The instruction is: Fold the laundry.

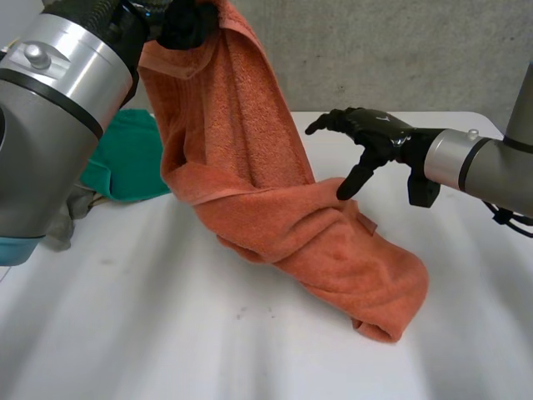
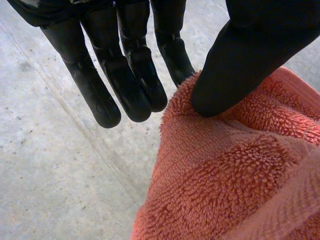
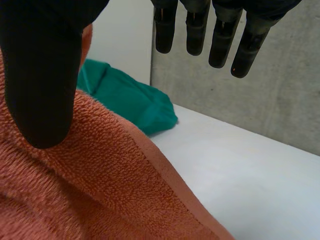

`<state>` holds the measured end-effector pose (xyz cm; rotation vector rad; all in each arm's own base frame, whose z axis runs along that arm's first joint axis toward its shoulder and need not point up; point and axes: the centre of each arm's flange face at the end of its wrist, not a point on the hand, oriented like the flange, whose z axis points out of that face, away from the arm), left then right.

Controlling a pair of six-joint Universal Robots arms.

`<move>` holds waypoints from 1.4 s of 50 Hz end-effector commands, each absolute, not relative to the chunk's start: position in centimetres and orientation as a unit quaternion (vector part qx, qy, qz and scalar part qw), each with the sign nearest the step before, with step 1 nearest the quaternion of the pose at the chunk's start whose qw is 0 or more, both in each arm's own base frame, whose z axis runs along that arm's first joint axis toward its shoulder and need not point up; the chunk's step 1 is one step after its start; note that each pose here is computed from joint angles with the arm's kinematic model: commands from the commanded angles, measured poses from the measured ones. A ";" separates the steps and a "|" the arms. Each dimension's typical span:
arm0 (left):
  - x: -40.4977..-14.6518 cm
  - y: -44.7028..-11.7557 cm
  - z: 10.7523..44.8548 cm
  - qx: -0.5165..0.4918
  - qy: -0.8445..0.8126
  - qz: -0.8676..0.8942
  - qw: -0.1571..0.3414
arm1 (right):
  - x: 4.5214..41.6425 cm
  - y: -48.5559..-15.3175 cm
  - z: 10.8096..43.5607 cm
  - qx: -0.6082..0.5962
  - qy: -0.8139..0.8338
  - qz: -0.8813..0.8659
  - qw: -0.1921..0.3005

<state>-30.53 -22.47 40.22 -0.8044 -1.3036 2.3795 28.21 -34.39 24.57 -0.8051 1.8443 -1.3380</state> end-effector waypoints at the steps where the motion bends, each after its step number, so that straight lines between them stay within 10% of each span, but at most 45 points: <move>1: -30.3 -22.8 40.1 -0.279 -0.458 0.831 0.150 | 28.3 -33.0 22.1 -0.351 0.722 -0.492 0.336; 14: -30.6 -24.1 38.7 -0.278 -0.477 0.821 0.144 | 27.2 -34.8 19.3 -0.334 0.762 -0.503 0.233; 22: -31.3 -26.3 37.7 -0.271 -0.483 0.821 0.138 | 25.6 -34.6 24.5 -0.333 0.732 -0.581 0.128; 35: -31.5 -28.1 38.7 -0.243 -0.469 0.840 0.124 | 23.4 -22.5 22.2 -0.476 0.783 -0.381 0.121; 44: -31.6 -28.3 38.6 -0.243 -0.467 0.841 0.124 | 29.0 -12.3 21.8 -0.543 0.719 -0.356 0.248; 62: -31.9 -27.4 37.6 -0.252 -0.481 0.830 0.132 | 23.1 -25.5 26.6 -0.316 0.789 -0.491 0.193; 70: -31.8 -25.9 39.1 -0.251 -0.465 0.838 0.140 | 24.2 -28.1 22.2 -0.270 0.826 -0.435 0.236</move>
